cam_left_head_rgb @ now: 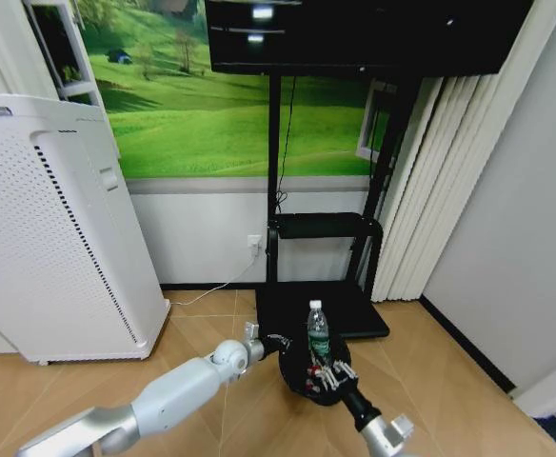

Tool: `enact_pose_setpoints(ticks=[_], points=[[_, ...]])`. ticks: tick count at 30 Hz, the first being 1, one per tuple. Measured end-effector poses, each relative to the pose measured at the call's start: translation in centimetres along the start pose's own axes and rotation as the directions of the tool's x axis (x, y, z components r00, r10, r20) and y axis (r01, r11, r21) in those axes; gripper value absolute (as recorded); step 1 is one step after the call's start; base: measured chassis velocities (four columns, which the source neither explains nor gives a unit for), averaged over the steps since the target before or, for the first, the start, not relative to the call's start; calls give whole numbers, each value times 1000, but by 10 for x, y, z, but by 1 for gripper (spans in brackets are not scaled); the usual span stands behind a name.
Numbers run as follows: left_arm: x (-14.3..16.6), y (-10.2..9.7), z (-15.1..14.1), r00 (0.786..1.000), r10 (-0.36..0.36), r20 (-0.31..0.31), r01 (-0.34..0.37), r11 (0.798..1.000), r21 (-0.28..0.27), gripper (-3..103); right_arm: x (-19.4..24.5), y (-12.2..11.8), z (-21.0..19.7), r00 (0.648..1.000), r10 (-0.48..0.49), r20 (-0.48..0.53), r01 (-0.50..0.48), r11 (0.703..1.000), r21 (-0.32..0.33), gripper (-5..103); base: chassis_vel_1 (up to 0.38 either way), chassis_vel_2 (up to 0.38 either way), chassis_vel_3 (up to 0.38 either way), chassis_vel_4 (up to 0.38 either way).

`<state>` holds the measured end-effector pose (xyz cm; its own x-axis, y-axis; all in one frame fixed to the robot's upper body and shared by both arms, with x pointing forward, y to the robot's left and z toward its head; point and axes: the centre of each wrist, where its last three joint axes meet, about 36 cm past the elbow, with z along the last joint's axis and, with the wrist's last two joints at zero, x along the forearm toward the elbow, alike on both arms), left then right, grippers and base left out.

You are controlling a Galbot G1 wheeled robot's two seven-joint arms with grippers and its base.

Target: Pick up the trash bin and place the garbage on the floor into it.

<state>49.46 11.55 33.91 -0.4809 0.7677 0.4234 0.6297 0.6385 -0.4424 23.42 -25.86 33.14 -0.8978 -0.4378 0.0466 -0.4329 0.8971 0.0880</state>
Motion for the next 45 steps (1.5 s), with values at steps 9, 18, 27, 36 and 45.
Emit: enact_pose_setpoints(ticks=[9,18,27,36,45], points=[[4,1,0,1000,-3,12,3,1000,9,3,-1,10,10,1000,-13,-16,13,999,30,37,0,0,0,0],[9,5,-1,1000,-22,23,21,1000,20,3,-1,9,7,1000,-10,-11,10,1000,29,70,0,0,0,0],[43,11,4,982,-173,78,158,973,166,3,-10,5,-43,986,132,103,-129,991,-30,100,0,0,0,0],[163,18,-4,894,-432,118,360,849,386,3,-8,-30,-69,899,435,37,-432,899,-67,100,0,0,0,0],[262,13,3,775,-621,122,532,743,405,3,16,-57,-69,745,667,-4,-666,743,-65,100,0,0,0,0]])
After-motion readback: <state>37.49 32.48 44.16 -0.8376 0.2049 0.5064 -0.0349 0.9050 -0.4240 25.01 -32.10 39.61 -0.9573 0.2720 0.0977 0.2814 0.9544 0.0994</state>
